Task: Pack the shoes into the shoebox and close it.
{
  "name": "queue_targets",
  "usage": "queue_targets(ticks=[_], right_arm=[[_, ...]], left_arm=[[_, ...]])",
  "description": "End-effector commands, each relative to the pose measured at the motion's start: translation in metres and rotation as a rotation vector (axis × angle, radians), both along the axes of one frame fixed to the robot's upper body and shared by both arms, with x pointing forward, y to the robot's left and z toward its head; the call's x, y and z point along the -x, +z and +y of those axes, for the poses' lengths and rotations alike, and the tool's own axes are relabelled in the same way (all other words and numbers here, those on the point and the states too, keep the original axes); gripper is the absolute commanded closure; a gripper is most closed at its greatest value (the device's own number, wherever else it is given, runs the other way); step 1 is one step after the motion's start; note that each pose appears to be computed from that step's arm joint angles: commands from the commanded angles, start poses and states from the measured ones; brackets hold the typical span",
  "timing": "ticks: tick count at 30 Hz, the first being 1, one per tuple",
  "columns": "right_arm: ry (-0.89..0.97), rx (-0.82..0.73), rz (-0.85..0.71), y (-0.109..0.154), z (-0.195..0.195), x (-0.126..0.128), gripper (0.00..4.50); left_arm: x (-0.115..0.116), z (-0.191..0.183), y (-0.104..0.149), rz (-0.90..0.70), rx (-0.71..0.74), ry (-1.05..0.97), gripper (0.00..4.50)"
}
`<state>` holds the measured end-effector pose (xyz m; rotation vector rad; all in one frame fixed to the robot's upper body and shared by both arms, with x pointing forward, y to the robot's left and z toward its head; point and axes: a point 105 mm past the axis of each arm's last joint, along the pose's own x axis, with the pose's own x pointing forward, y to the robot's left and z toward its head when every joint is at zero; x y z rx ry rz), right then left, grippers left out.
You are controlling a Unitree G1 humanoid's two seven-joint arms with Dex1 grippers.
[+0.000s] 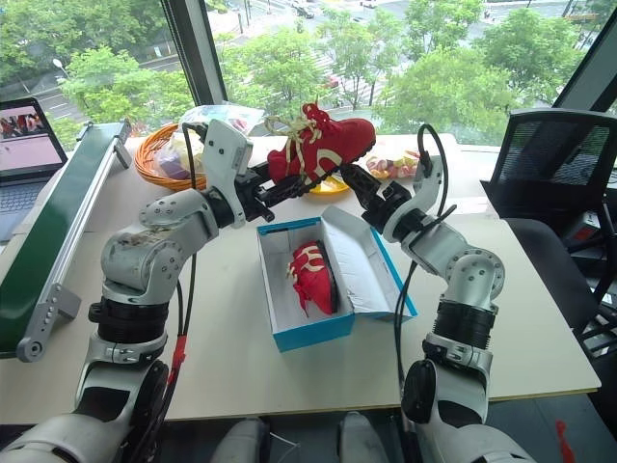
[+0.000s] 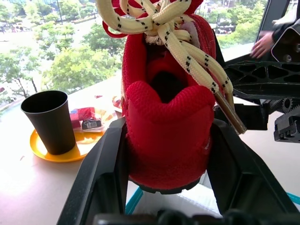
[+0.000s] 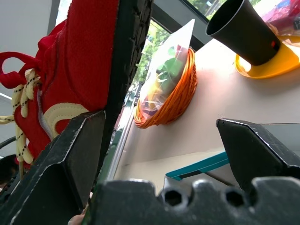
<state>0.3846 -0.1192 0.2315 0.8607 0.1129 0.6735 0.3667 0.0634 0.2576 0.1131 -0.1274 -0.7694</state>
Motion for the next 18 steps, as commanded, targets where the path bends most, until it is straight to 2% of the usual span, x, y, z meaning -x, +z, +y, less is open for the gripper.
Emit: queue_targets(ticks=[1, 7, 14, 15, 16, 18], right_arm=[[0.017, -0.046, -0.130, 0.036, 0.004, 0.006, 0.00], [0.039, -0.041, -0.172, 0.045, 0.000, 0.014, 0.00], [0.039, -0.043, -0.172, 0.047, 0.007, 0.007, 0.00], [0.037, -0.051, -0.167, 0.047, 0.009, 0.006, 0.41], [0.031, -0.061, -0.158, 0.046, 0.009, 0.004, 0.51], [0.024, -0.069, -0.150, 0.045, 0.010, 0.002, 1.05]], left_arm=[[0.015, -0.016, 0.007, -0.020, 0.035, -0.072, 2.54], [0.015, -0.013, 0.007, -0.011, 0.041, -0.054, 2.54], [0.019, -0.019, 0.007, 0.010, 0.062, -0.070, 2.54], [0.020, -0.020, 0.008, 0.010, 0.066, -0.072, 2.54], [0.020, -0.021, 0.009, 0.011, 0.070, -0.073, 2.54], [0.021, -0.022, 0.010, 0.012, 0.074, -0.072, 2.54]])
